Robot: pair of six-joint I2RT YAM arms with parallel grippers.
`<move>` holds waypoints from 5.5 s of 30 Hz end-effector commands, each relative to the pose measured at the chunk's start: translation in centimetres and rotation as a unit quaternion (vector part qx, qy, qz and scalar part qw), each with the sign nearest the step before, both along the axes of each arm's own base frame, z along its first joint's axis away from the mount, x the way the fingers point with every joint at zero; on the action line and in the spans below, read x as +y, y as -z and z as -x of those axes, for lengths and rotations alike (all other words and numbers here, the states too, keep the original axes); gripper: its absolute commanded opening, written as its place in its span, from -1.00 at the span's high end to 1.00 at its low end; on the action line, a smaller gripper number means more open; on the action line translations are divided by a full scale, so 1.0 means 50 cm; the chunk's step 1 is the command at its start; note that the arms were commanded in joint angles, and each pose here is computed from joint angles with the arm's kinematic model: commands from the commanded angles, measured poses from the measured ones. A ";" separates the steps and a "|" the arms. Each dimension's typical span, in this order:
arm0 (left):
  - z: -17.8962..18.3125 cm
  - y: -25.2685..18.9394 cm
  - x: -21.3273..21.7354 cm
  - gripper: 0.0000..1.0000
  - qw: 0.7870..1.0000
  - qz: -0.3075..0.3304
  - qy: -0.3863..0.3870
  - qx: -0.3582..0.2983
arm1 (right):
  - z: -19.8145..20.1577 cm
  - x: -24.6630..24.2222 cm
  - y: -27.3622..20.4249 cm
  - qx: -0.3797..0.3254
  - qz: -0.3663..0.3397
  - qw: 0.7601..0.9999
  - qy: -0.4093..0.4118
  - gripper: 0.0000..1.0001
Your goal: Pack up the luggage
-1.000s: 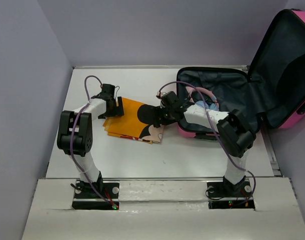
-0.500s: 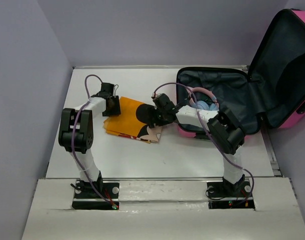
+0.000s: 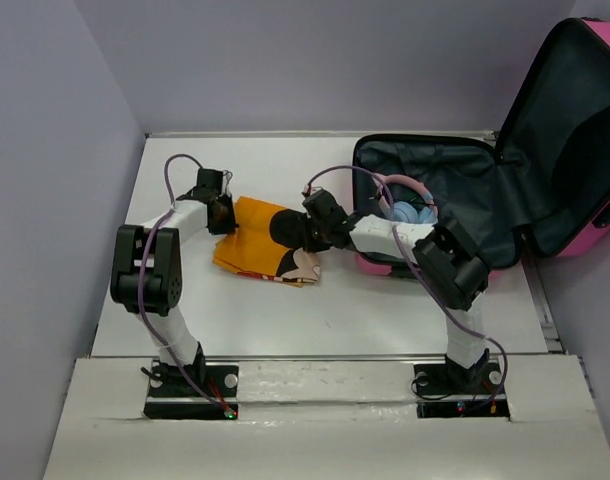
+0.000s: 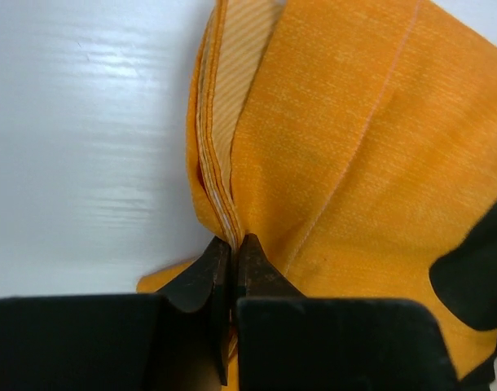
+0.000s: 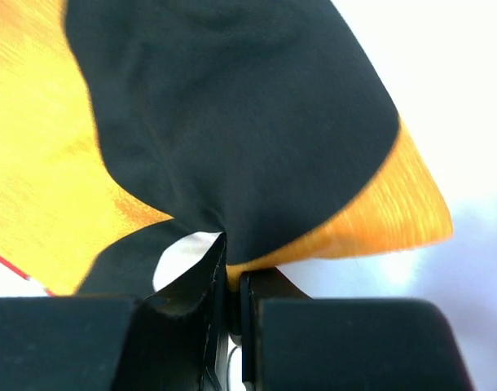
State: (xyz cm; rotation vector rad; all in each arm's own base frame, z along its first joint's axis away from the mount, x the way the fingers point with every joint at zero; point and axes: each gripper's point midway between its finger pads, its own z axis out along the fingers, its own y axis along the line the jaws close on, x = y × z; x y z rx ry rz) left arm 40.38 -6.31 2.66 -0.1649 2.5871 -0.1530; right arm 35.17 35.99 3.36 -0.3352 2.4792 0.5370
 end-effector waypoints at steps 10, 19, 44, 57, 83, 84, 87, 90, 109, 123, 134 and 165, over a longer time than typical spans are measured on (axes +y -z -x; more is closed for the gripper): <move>0.008 -0.480 -0.305 0.89 0.929 0.255 0.108 -0.244 | -0.098 -0.198 -0.468 -0.244 -0.055 0.961 0.119 0.86; -0.016 -0.616 -0.694 0.88 0.860 0.370 0.245 -0.251 | -0.106 -0.575 -0.508 -0.241 0.046 0.924 0.295 0.86; 0.267 -0.551 -0.561 -0.98 0.871 0.310 0.174 -0.339 | 0.220 -0.921 -0.914 -0.383 0.190 0.707 0.564 -0.74; 0.385 -0.395 -0.458 -0.98 0.884 0.289 0.197 -0.311 | 0.211 -1.021 -0.994 -0.352 0.363 0.588 0.632 -0.82; 0.401 -0.346 -0.468 -0.98 0.879 0.284 0.233 -0.305 | 0.164 -1.169 -0.853 -0.281 0.435 0.552 0.654 -0.43; 0.399 -0.344 -0.467 -0.98 0.880 0.282 0.231 -0.305 | 0.156 -1.171 -0.853 -0.281 0.434 0.551 0.655 -0.38; 0.398 -0.336 -0.463 -0.98 0.883 0.279 0.226 -0.303 | 0.135 -1.181 -0.858 -0.285 0.429 0.549 0.659 0.08; 0.398 -0.324 -0.458 -0.98 0.886 0.274 0.223 -0.300 | 0.129 -1.173 -0.873 -0.295 0.424 0.552 0.654 0.63; 0.350 -0.424 -0.326 -0.98 0.898 0.220 0.087 -0.371 | 0.148 -0.487 -0.622 -0.383 0.428 0.740 0.350 0.08; 0.271 -0.460 -0.289 -0.98 0.888 0.263 0.033 -0.375 | 0.090 -0.350 -0.749 -0.449 0.323 0.756 0.350 -0.73; 0.199 -0.465 -0.425 -0.98 0.884 0.318 0.105 -0.325 | -0.201 -0.638 -0.824 -0.437 0.372 0.659 0.486 -0.61; 0.244 -0.299 -0.500 -0.98 0.900 0.326 0.177 -0.227 | -0.092 -0.795 -0.276 -0.044 -0.237 0.906 0.348 -0.99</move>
